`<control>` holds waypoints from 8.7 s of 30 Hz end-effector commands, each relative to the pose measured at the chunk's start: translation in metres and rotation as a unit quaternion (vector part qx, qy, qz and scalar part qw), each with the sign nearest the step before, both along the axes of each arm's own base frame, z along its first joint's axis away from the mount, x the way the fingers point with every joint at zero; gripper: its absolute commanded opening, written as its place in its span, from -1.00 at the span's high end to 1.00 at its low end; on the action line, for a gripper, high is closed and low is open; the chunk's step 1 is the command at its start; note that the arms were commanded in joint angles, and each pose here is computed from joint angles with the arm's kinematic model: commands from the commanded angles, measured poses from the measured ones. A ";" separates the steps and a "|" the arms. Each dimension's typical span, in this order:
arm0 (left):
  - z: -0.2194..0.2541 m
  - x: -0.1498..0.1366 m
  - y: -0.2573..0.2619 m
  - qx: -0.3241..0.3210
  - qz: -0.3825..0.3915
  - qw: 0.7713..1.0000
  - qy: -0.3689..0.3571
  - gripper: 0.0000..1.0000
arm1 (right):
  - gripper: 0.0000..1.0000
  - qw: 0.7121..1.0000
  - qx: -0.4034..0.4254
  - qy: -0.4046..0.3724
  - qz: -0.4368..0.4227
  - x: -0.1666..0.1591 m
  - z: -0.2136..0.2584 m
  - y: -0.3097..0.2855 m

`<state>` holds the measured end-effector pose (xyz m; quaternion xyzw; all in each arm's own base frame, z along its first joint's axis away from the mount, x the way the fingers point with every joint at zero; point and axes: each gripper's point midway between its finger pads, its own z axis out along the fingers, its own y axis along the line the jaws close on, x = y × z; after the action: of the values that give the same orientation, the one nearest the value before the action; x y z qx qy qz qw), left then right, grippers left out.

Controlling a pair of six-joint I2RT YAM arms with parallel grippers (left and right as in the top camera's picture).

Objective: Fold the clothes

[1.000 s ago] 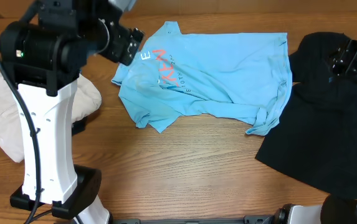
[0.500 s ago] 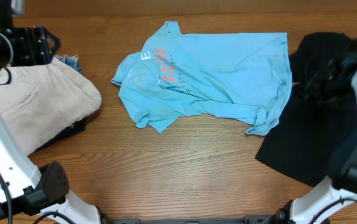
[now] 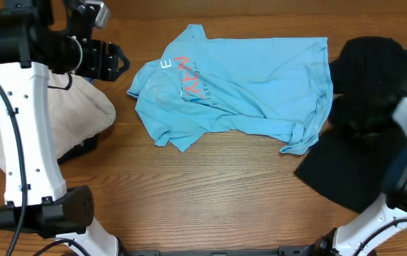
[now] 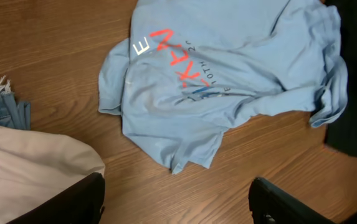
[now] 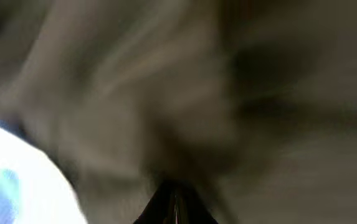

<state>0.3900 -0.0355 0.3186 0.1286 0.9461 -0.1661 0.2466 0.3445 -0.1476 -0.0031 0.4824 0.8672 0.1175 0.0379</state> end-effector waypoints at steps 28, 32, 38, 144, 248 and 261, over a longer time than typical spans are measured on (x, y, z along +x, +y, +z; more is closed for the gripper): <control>-0.300 -0.048 -0.058 0.157 0.015 0.966 0.204 -0.39 | -0.12 0.946 0.036 -0.205 0.248 0.029 0.164 0.097; -0.319 -0.046 -0.050 0.184 0.020 0.960 0.213 0.14 | -0.12 0.947 0.037 -0.203 0.247 0.028 0.164 0.097; -0.310 -0.050 -0.033 0.222 0.061 0.945 0.231 0.92 | -0.12 0.950 0.042 -0.188 0.245 0.022 0.161 0.099; -0.302 0.175 -0.079 -0.012 0.072 0.997 -0.028 0.73 | 0.07 0.902 0.047 -0.317 0.290 0.094 0.121 0.149; -0.213 0.059 -0.057 0.019 0.142 0.989 0.024 0.68 | 0.46 0.915 0.051 -0.243 0.319 0.092 0.047 0.196; -0.335 0.100 -0.059 0.034 0.142 0.988 0.043 0.87 | 0.74 0.889 0.055 -0.282 0.356 0.099 0.057 0.204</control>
<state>0.4908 -0.0958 0.0073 -0.0010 0.9651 -0.1096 0.2379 0.4415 0.0549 0.0508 0.1000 0.9274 0.2982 0.2024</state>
